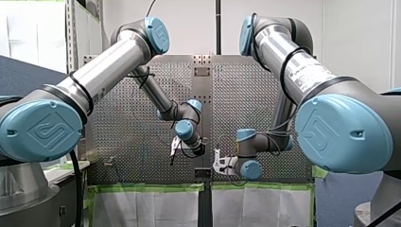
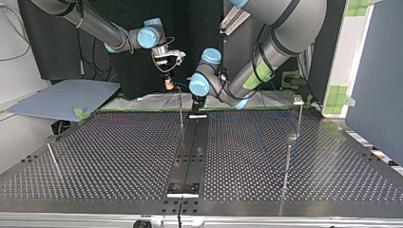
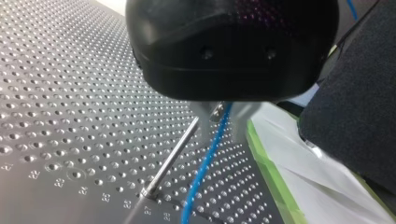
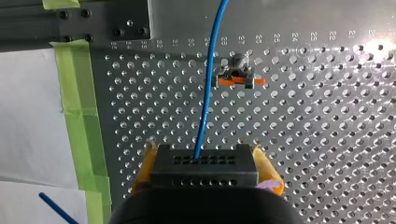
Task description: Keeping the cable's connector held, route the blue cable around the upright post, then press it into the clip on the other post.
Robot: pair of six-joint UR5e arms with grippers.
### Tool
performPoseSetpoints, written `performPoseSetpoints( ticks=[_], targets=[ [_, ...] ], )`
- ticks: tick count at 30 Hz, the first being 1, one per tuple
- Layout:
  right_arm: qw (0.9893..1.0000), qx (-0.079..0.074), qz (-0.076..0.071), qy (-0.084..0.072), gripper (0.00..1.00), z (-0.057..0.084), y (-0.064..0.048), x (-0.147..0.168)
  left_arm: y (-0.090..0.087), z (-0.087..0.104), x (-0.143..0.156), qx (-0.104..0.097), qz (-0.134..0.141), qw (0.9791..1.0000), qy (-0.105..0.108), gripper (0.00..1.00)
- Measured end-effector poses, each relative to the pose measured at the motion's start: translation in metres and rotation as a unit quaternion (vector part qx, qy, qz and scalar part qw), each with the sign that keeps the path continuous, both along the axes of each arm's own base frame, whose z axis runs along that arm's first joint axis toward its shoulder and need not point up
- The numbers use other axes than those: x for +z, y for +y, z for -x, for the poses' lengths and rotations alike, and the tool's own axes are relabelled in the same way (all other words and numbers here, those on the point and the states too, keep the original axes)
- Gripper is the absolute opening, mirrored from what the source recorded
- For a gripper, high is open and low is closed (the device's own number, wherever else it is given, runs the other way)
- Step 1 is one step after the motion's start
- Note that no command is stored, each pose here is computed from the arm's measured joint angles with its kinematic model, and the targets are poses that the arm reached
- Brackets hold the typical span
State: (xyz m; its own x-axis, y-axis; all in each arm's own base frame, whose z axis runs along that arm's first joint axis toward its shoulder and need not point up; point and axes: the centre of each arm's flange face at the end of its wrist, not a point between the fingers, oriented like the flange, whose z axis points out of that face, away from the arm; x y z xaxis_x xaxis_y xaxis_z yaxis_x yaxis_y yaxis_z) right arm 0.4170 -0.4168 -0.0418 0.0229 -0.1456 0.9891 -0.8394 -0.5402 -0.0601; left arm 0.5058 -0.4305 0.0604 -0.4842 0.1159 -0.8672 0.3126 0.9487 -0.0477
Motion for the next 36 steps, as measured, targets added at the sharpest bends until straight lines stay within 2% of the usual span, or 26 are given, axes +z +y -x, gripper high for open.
performPoseSetpoints(
  ticks=[8, 15, 19, 26, 32, 36],
  targets=[
    [1.0000, -0.004, 0.000, 0.000, 0.00, 0.003, -0.002, 0.000, -0.002, 0.003, -0.005, 0.000, -0.004, 1.0000, 0.001, 0.00],
    [1.0000, -0.007, -0.001, 0.001, 0.00, 0.006, -0.005, 0.000, -0.005, 0.008, -0.043, -0.009, -0.013, 0.9998, 0.009, 0.00],
    [0.9999, -0.011, 0.001, -0.001, 0.00, 0.009, -0.009, 0.000, -0.010, 0.007, -0.050, -0.011, 0.000, 0.9999, -0.002, 0.00],
    [0.9998, -0.018, 0.010, -0.005, 0.00, 0.017, -0.020, 0.001, -0.012, -0.001, -0.049, -0.001, 0.031, 0.9993, -0.019, 0.00],
    [0.9998, -0.006, 0.014, -0.014, 0.00, 0.021, -0.028, -0.005, -0.011, -0.006, -0.048, 0.008, 0.037, 0.9988, -0.030, 0.00],
    [0.9997, -0.007, 0.013, -0.017, 0.00, 0.025, -0.035, -0.006, -0.010, -0.006, -0.048, 0.010, 0.037, 0.9987, -0.032, 0.00]
  ],
)
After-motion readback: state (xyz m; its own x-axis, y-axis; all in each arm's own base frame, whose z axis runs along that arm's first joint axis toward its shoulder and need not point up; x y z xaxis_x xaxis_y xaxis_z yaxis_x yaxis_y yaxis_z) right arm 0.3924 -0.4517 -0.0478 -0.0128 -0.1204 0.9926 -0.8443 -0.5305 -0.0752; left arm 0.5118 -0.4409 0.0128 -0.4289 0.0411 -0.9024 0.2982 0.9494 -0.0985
